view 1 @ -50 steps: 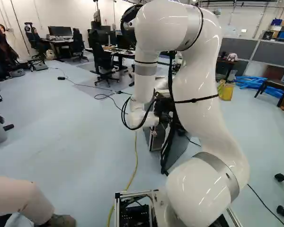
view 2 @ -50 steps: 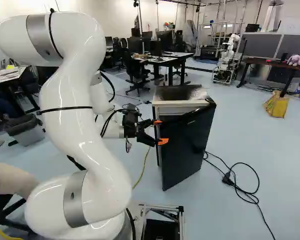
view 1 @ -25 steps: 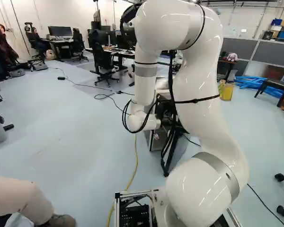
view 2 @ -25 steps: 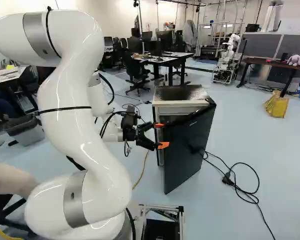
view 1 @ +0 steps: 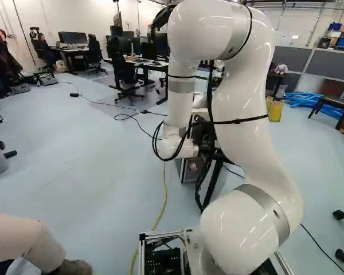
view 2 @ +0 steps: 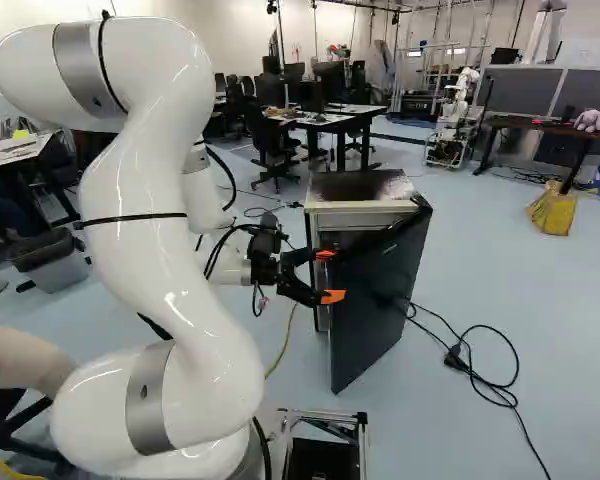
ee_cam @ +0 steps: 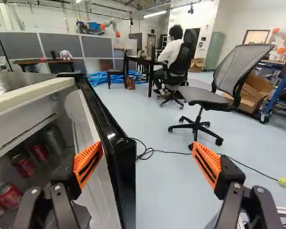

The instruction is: Grab a drink from the fridge

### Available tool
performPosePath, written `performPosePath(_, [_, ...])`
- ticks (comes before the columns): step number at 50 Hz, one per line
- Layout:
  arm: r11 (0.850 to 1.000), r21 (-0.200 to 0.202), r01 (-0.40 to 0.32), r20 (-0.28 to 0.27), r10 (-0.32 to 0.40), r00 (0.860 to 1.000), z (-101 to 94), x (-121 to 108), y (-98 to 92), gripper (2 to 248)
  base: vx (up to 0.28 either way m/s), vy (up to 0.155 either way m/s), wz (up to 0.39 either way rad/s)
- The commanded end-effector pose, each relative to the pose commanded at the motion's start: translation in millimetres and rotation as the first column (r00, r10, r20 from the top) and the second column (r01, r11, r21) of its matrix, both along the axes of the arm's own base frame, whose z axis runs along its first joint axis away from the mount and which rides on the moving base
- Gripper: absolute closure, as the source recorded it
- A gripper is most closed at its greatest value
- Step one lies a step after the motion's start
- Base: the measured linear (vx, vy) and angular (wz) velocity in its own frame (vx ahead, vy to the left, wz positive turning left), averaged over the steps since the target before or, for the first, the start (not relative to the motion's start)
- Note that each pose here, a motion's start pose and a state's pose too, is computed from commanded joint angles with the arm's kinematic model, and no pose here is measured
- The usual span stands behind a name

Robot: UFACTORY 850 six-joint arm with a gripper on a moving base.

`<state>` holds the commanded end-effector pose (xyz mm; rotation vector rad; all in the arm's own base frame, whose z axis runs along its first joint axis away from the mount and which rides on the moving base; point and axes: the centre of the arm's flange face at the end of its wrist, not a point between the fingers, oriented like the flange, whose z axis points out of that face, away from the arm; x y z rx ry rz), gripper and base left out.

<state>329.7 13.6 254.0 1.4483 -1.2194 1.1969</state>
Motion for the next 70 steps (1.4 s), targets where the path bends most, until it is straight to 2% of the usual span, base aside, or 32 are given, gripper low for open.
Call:
performPosePath(19, [0.997, -0.001, 0.080, 0.001, -0.080, 0.997, 0.1, -1.5, -18.2, 3, 0.000, 0.000, 0.000])
performPosePath(35, [0.987, 0.001, 0.162, 0.009, -0.162, 0.987, 0.7, -0.3, -36.5, 3, 0.000, 0.000, 0.000])
performPosePath(56, [0.963, 0.011, 0.271, 0.034, -0.271, 0.962, 2.6, 8.3, -64.1, 3, 0.000, 0.000, 0.000])
performPosePath(70, [0.942, 0.022, 0.336, 0.061, -0.336, 0.940, 4.6, 20.2, -86.5, 3, 0.000, 0.000, 0.000])
